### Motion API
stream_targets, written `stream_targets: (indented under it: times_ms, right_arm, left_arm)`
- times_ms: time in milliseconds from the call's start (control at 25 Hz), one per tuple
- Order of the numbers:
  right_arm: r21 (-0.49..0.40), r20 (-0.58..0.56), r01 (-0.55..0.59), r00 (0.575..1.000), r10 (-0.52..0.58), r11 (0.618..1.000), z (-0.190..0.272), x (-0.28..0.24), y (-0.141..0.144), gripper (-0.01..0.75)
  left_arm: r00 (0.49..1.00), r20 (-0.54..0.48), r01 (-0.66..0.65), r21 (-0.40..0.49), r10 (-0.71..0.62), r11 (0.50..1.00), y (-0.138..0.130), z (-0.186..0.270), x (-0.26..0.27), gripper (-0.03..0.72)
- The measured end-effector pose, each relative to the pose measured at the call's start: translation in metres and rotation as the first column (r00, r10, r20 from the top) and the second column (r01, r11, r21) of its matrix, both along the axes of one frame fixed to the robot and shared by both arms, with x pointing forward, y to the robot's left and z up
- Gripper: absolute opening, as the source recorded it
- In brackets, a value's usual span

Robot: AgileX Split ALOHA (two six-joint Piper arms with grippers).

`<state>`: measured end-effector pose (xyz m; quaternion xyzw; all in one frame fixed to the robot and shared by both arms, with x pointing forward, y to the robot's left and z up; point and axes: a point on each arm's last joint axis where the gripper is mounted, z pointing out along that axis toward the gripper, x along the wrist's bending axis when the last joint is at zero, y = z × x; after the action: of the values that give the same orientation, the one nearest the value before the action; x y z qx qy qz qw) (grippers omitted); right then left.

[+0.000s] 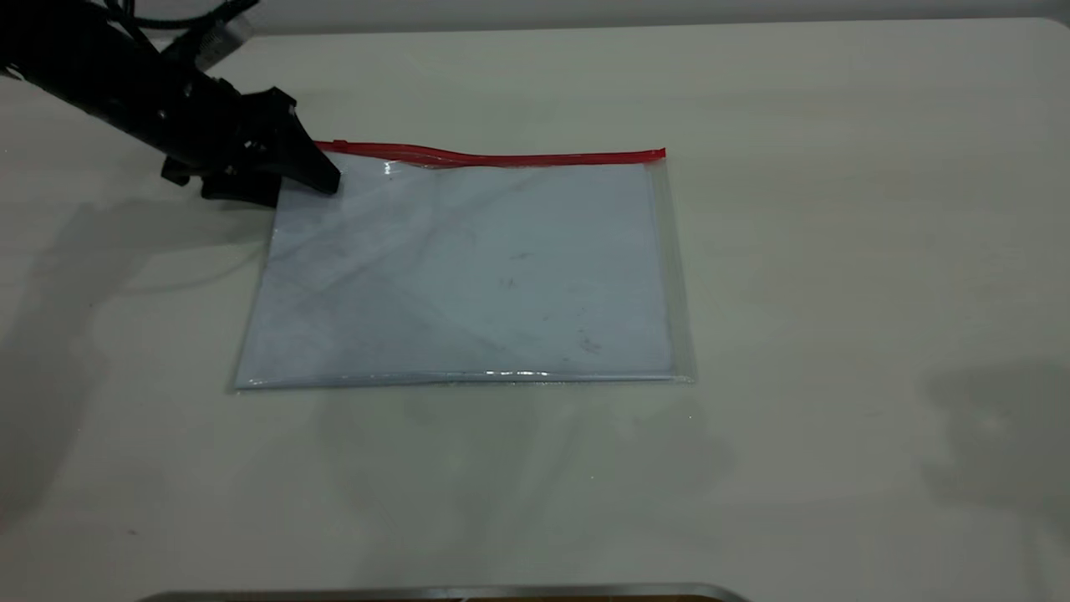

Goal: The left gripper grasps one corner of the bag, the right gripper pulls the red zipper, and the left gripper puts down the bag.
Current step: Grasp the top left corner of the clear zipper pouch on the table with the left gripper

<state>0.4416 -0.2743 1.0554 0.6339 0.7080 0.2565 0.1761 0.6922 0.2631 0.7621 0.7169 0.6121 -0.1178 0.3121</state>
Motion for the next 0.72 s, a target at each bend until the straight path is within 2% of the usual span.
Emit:
stream_targets:
  times_ms: [40,160,320,360,480,560,720]
  right_arm:
    - [0.000,0.000,0.000,1.000,0.000,1.000,0.000,0.000,0.000,0.580]
    - [0.000,0.000,0.000,1.000,0.000,1.000,0.000,0.000,0.000,0.580]
    - [-0.002,0.000,-0.002,1.000,0.002,1.000,0.000,0.000,0.000,0.580]
    - [-0.002,0.002,-0.003,1.000,0.003,1.000,0.000,0.000,0.000,0.580]
    - [-0.012,0.002,-0.015,1.000,0.015,1.000,-0.003,0.004,0.000,0.580]
    - [-0.025,-0.004,-0.031,1.000,0.031,0.999,-0.008,0.010,0.001,0.580]
    - [-0.040,-0.011,-0.085,0.996,0.084,0.996,-0.023,0.027,0.004,0.580]
  left_arm:
    - [1.000,-0.002,-0.002,-0.003,0.002,1.000,0.000,0.000,0.000,0.516]
    - [1.000,-0.002,-0.010,-0.012,0.010,1.000,-0.001,0.000,0.000,0.377]
    - [0.999,0.037,0.037,-0.028,-0.036,0.999,-0.003,0.000,0.000,0.113]
    - [0.997,0.052,0.066,-0.033,-0.065,0.997,-0.004,0.001,0.000,0.075]
    - [0.977,0.130,0.179,-0.052,-0.171,0.983,-0.007,0.011,0.006,0.053]
    - [0.946,0.197,0.276,-0.068,-0.259,0.959,-0.011,0.021,0.011,0.053]
    - [0.830,0.323,0.494,-0.048,-0.454,0.868,-0.015,0.045,0.020,0.053]
